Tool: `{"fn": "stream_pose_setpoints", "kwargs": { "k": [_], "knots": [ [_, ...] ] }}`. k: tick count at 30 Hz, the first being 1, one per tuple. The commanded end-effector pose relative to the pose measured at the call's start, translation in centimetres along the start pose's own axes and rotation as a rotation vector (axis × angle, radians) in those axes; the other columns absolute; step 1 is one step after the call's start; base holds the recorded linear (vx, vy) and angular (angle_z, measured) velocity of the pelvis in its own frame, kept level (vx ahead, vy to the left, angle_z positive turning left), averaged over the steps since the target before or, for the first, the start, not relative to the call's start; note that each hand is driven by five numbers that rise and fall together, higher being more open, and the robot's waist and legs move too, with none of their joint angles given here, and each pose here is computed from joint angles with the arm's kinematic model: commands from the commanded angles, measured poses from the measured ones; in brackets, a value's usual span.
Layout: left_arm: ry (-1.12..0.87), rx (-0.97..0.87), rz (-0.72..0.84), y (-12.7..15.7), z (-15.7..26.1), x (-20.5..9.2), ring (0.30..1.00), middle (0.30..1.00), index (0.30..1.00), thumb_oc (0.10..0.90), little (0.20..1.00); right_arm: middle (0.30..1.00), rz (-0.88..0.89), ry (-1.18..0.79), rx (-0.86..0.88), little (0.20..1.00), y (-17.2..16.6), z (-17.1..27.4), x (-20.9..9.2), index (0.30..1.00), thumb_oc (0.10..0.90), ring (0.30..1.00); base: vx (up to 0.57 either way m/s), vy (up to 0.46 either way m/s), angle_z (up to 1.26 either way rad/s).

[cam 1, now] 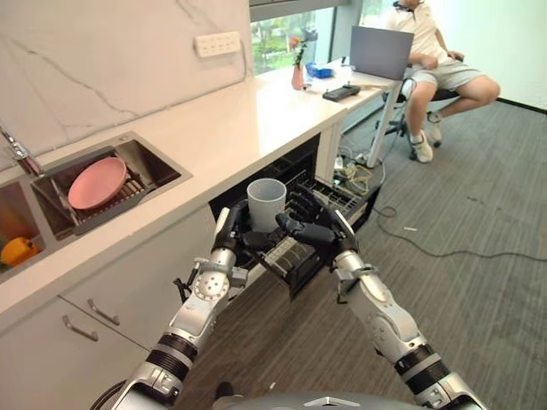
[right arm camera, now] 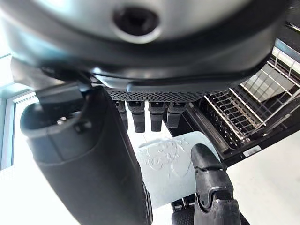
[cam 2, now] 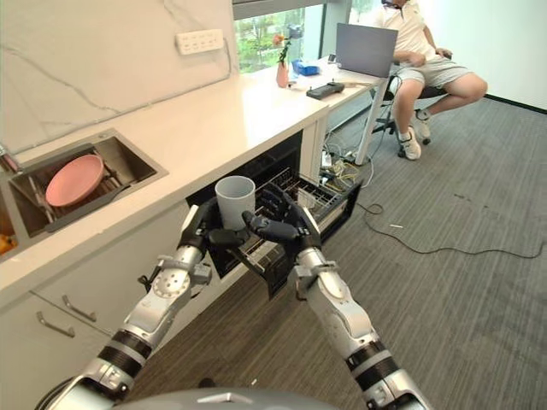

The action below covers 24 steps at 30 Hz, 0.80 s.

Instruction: Place the dishes in the dishwasher.

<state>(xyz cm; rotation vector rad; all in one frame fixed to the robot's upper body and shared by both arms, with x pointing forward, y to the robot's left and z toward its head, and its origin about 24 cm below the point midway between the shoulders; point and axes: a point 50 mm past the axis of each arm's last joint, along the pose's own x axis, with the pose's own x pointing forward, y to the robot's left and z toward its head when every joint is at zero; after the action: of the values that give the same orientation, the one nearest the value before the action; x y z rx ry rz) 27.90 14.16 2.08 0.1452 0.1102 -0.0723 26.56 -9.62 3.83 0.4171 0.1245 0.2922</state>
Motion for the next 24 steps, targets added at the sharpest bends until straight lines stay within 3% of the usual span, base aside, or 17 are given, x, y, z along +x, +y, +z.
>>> {"fn": "stream_pose_setpoints", "kwargs": {
  "k": [1,8,14,24],
  "knots": [
    [-0.292,0.034,-0.043,-1.5,7.4,3.2,0.3,0.3,0.3,0.4,0.3,0.9,0.097,-0.203,-0.01,0.9,2.4,5.3,3.1,0.9,0.8,0.9,0.03,0.019,-0.05],
    [-0.309,0.114,-0.054,-2.1,8.4,4.0,0.3,0.3,0.3,0.4,0.3,0.9,0.154,-0.175,-0.052,0.9,3.8,6.1,4.3,0.9,0.8,0.9,0.0,0.001,-0.01],
    [-0.305,0.158,-0.022,-2.2,8.5,4.3,0.3,0.3,0.3,0.4,0.3,0.9,0.191,-0.159,0.015,0.9,5.5,6.1,4.8,0.9,0.8,0.9,0.0,0.0,0.0],
    [-0.36,0.207,-0.016,-4.5,10.3,5.2,0.3,0.3,0.3,0.4,0.3,0.9,0.195,-0.122,0.005,0.9,8.5,5.2,6.1,0.9,0.8,0.9,0.0,0.007,0.0]
  ]
}}
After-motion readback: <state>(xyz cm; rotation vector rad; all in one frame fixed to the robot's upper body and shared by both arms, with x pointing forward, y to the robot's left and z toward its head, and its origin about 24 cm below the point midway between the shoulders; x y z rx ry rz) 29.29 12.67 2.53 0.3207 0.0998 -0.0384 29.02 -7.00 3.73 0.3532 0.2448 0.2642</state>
